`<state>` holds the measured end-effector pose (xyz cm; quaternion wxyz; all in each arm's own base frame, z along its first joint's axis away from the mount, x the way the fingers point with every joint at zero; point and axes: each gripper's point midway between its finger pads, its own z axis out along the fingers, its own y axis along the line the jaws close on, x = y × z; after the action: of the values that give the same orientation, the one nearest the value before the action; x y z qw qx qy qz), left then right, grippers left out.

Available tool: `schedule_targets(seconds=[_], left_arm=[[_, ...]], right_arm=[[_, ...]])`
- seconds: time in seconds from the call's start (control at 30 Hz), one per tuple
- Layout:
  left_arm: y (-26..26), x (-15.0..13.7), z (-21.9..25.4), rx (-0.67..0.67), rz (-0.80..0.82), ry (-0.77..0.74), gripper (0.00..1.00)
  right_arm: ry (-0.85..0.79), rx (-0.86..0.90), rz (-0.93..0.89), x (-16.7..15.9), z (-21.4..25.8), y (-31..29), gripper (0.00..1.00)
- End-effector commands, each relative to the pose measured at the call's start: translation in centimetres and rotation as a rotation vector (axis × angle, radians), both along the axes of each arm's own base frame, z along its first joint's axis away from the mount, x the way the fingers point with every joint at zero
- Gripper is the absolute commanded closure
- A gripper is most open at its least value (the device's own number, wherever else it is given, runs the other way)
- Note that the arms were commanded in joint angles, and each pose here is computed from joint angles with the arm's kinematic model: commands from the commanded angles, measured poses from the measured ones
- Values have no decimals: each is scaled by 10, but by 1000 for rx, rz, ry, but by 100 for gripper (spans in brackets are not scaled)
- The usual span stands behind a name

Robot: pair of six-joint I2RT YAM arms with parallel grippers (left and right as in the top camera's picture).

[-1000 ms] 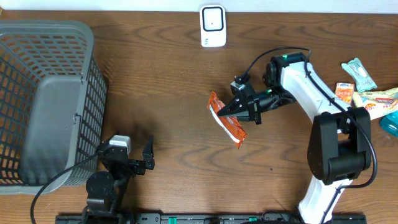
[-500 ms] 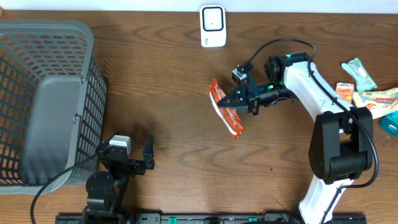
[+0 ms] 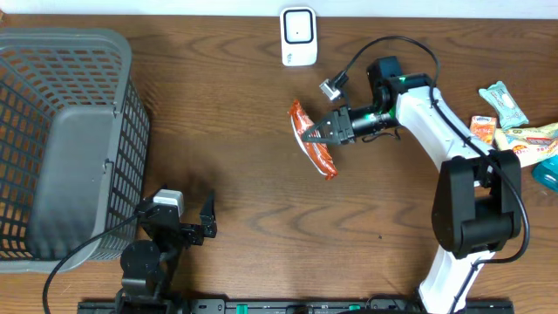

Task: Scan the item barcode
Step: 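Lift the candy bar and carry it rightward with the right gripper, then raise the candy bar up to the white scanner window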

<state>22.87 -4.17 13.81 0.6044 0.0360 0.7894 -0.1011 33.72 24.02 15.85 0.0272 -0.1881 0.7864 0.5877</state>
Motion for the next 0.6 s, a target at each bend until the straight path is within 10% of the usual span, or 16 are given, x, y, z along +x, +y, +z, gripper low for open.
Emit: schedule_targets(seconds=[0.0,0.57], left_arm=[[-3,-1,-11,-2,-17,26,2],[-3,-1,-11,-2,-17,26,2]], right_arm=[[-84,18,41,-1,3,14,99],[-397,16,-20,54,10,31,99]])
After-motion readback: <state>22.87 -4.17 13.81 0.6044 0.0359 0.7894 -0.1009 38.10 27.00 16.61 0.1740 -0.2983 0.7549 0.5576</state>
